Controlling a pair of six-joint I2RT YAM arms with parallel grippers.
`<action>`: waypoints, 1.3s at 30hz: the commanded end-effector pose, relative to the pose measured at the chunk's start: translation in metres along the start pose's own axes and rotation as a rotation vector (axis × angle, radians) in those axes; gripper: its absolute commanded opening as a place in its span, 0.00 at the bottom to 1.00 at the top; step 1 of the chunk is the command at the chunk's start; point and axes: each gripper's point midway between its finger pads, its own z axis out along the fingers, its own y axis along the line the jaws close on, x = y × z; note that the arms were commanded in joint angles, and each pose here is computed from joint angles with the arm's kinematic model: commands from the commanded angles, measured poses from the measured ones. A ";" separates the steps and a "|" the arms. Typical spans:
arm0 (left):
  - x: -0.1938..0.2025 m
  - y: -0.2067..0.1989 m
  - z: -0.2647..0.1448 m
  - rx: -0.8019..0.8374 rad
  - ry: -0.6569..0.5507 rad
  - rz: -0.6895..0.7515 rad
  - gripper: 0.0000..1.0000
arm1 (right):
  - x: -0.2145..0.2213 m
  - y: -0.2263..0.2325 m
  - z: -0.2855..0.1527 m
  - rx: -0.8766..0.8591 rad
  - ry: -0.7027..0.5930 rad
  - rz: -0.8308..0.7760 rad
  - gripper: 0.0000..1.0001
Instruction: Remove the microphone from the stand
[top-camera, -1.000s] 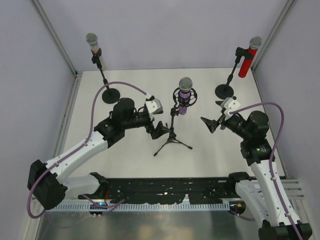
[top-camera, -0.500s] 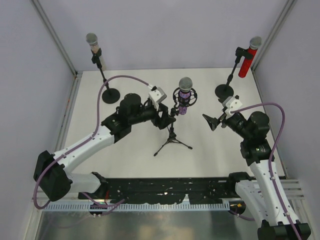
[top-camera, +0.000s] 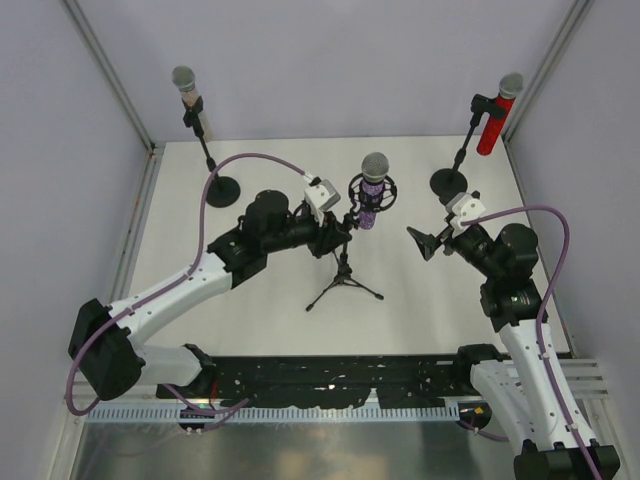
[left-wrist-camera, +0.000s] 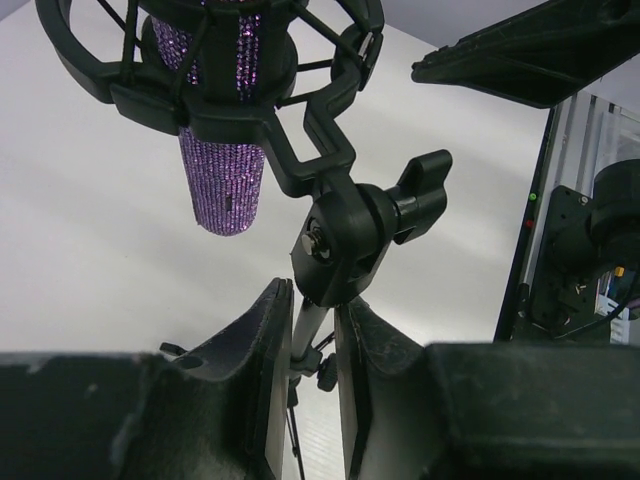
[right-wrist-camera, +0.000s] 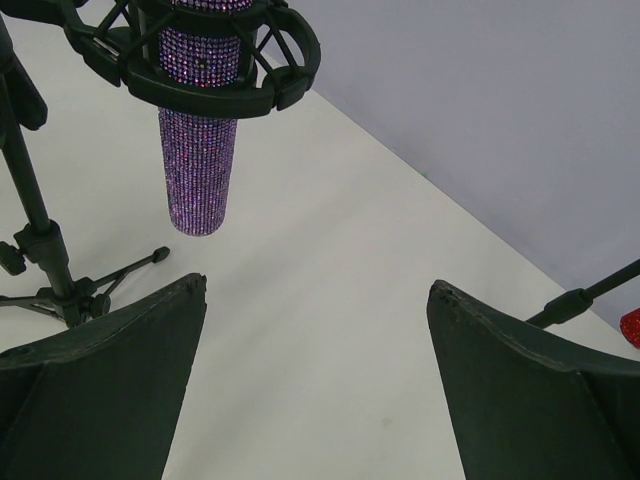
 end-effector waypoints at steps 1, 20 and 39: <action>-0.021 0.000 -0.001 -0.004 -0.065 0.035 0.25 | -0.011 -0.009 0.001 0.032 -0.038 -0.029 0.95; -0.006 -0.016 -0.031 0.173 -0.115 0.212 0.00 | -0.009 0.002 0.000 -0.024 -0.045 -0.018 0.95; -0.011 -0.015 -0.060 0.476 -0.185 0.261 0.00 | -0.010 0.009 -0.003 -0.067 -0.054 -0.011 0.95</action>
